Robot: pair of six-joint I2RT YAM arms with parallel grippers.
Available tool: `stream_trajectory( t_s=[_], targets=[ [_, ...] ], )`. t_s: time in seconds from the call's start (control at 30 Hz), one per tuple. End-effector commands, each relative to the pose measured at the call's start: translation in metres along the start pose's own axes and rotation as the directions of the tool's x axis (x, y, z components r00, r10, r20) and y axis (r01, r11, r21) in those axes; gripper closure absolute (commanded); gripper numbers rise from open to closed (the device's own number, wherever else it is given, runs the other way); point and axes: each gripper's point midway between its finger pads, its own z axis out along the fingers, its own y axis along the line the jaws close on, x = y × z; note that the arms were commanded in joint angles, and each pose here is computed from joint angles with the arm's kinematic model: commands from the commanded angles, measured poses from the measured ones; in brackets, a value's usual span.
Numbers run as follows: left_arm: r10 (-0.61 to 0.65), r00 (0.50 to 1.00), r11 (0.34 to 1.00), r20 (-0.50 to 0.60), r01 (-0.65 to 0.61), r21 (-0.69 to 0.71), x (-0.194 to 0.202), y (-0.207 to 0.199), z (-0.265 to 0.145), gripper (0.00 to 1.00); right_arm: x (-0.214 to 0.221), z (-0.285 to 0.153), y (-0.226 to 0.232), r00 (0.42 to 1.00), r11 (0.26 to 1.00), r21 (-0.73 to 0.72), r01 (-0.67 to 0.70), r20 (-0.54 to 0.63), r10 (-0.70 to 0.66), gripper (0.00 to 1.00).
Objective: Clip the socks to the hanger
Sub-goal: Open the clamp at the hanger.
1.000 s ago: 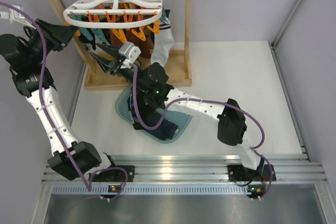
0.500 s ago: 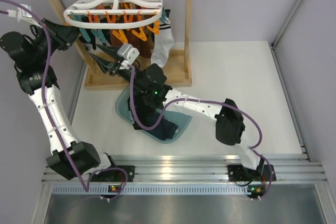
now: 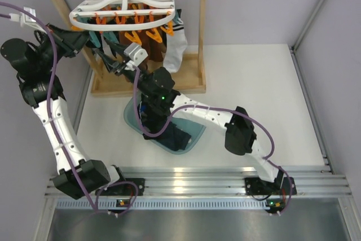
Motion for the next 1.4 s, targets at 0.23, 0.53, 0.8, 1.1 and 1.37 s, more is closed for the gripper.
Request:
stream_trajectory(
  t_s=[0.23, 0.53, 0.8, 1.1, 1.37],
  targets=[
    [0.073, 0.997, 0.995, -0.023, -0.071, 0.063, 0.009, -0.028, -0.007, 1.00, -0.032, 0.011, -0.009, 0.996, 0.999, -0.003, -0.032, 0.083, 0.032, 0.56],
    [0.085, 0.995, 0.992, -0.043, -0.081, 0.093, 0.017, -0.036, -0.007, 1.00, -0.024, 0.012, -0.009, 0.998, 1.000, -0.010, -0.027, 0.058, 0.027, 0.57],
    [0.100, 0.994, 0.989, -0.047, -0.094, 0.112, 0.019, -0.045, -0.010, 0.99, -0.018, 0.013, -0.016, 0.999, 1.000, 0.010, -0.021, 0.044, 0.020, 0.83],
    [0.096, 0.993, 0.993, -0.064, -0.092, 0.075, 0.024, -0.052, -0.020, 0.27, -0.027, 0.015, -0.022, 0.998, 0.999, 0.029, -0.029, 0.050, 0.027, 1.00],
    [0.111, 0.993, 0.987, -0.048, -0.104, 0.120, 0.021, -0.067, -0.029, 0.28, -0.035, 0.016, -0.022, 0.997, 0.999, 0.016, -0.048, 0.055, 0.047, 1.00]
  ],
)
